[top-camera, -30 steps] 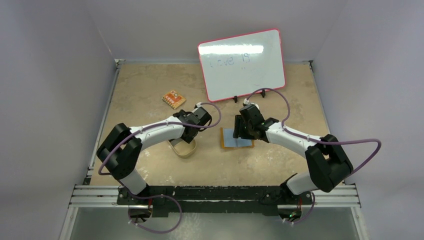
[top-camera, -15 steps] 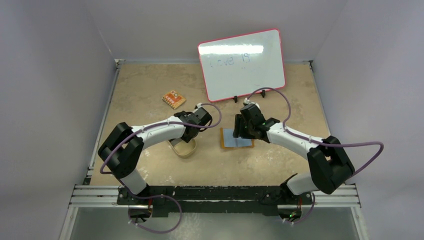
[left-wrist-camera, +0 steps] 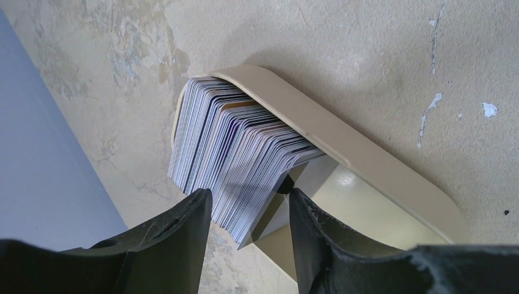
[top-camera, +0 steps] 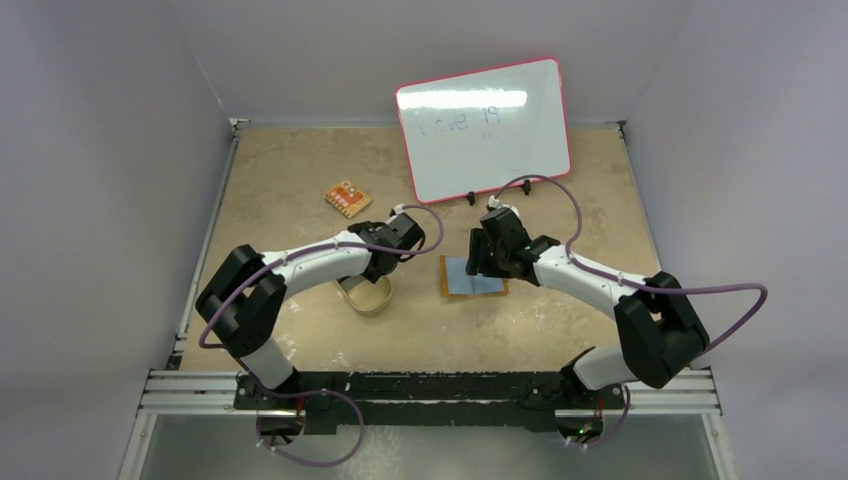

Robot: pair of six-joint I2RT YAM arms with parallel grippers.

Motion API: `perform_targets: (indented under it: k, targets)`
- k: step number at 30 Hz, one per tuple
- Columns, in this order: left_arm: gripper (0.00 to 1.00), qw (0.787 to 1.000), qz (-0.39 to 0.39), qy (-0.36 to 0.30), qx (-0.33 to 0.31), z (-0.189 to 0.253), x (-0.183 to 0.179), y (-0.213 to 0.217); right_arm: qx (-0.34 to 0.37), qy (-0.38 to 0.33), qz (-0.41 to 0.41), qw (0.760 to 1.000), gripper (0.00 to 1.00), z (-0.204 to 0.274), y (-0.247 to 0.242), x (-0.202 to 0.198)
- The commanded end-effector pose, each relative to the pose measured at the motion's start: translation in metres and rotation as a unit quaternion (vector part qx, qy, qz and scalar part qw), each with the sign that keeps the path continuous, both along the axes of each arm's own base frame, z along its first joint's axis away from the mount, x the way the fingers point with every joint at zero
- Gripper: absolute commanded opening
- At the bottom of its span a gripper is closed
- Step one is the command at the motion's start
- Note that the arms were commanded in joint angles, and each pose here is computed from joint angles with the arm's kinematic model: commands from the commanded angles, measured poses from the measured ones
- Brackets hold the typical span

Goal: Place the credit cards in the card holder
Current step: Pick up the credit card from the storage box.

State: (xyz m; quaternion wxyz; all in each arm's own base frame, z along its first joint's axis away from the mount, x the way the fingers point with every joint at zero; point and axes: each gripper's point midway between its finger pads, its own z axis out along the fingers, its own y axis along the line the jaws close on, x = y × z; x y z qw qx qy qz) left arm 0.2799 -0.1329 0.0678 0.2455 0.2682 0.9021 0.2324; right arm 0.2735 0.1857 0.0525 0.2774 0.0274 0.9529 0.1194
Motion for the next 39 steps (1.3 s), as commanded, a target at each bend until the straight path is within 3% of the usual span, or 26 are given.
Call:
perform_targets:
  k: [1,15,28,34,39]
  targets:
    - [0.48,0.999,0.004,-0.043,-0.002,0.028,0.014,0.001,0.008,-0.02,-0.003,1.0,0.61,0.013,0.004,0.008]
    - [0.44,1.0,-0.002,-0.025,-0.002,0.023,0.012,-0.002,0.009,-0.021,-0.002,1.0,0.61,0.013,0.005,0.008]
    - [0.31,1.0,-0.006,-0.014,-0.002,0.022,0.01,-0.004,0.008,-0.023,-0.001,1.0,0.61,0.016,0.006,0.01]
    - [0.18,1.0,-0.007,0.006,-0.007,0.022,0.006,-0.007,0.008,-0.025,0.001,1.0,0.61,0.018,0.006,0.011]
    - [0.06,0.998,-0.009,0.032,-0.061,0.025,-0.004,-0.022,0.011,-0.024,0.005,1.0,0.61,0.019,0.008,0.012]
